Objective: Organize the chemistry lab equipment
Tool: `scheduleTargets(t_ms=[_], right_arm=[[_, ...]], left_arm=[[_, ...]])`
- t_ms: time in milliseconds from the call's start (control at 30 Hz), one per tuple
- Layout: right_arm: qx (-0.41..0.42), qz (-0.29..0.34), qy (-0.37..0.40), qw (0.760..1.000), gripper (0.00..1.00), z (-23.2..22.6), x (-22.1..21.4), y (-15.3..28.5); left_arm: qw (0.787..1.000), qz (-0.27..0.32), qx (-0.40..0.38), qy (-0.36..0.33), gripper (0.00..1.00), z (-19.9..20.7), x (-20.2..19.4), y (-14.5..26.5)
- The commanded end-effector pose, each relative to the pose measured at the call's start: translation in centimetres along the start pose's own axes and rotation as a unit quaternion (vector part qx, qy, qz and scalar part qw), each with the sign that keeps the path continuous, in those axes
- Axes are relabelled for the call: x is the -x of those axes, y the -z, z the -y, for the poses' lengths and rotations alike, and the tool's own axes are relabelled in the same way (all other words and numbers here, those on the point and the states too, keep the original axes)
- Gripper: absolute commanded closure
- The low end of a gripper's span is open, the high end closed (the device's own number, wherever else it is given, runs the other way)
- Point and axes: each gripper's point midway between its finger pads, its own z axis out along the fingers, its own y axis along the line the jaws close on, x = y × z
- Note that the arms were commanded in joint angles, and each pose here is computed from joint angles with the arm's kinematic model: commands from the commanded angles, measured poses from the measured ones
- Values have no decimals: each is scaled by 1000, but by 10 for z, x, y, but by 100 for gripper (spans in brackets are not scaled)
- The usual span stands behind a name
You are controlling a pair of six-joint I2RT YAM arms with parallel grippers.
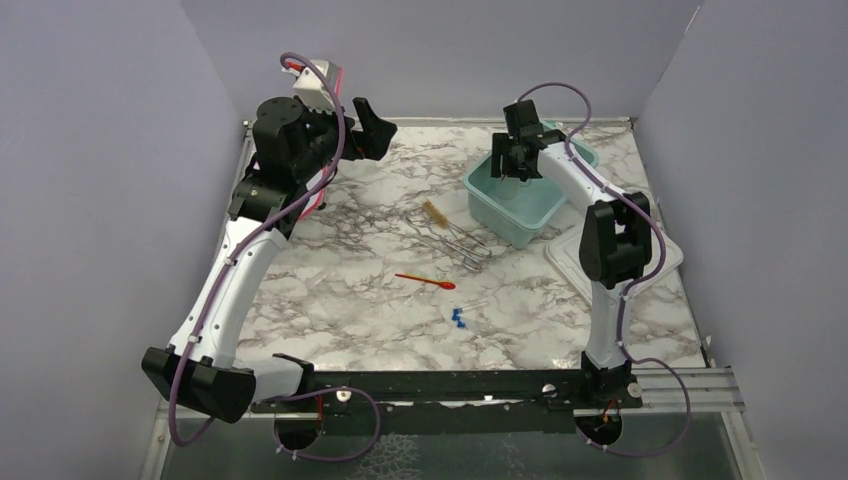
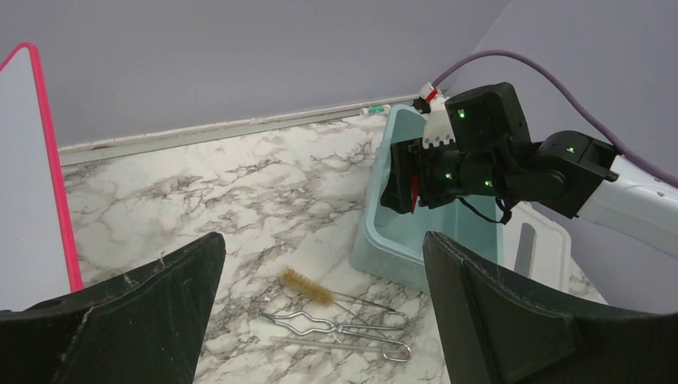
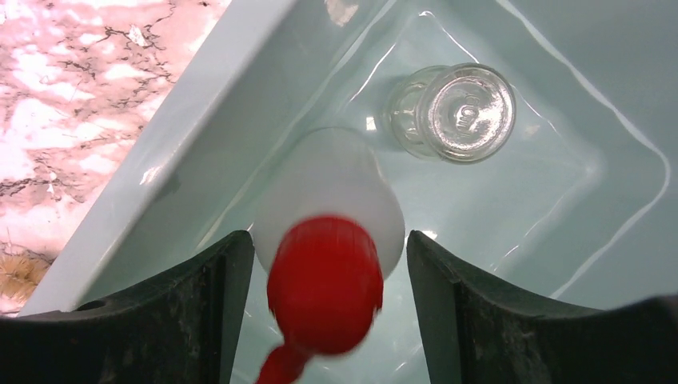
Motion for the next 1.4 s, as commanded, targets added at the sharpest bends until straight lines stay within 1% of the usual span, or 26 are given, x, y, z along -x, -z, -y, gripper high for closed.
scheduleTargets(t_ms=[0,233,567,667,767,867,967,1067,1267,1367], right_arm=[[-8,14,1,1000,24,4,13,-1],[25,40,-7,999,22,-4,37,33],[53,99,-10,994,21,-3,73,101],[91,119,-10,989,26,-11,80,124],[157,137,-5,978,33,-30,80,151],[210,139,16,968,36,-57,67,170],[227,130,60,963,37,-85,43,178],[246,109,110,957,37,-117,9,180],[264,55,189,944,38,-160,-63,170],[256,19,212,943,45,-165,-95,152]], left_arm=[[999,28,-1,-26,4,4,23,1],[999,31,6,-37,3,2,27,1],[998,39,11,-46,3,3,33,10],[998,42,10,-43,3,5,34,14],[998,46,7,-40,3,7,36,19],[998,51,6,-38,3,10,38,25],[998,57,4,-36,3,12,41,30],[998,59,2,-35,3,14,41,34],[998,59,1,-28,3,15,35,42],[998,60,0,-25,3,16,34,46]])
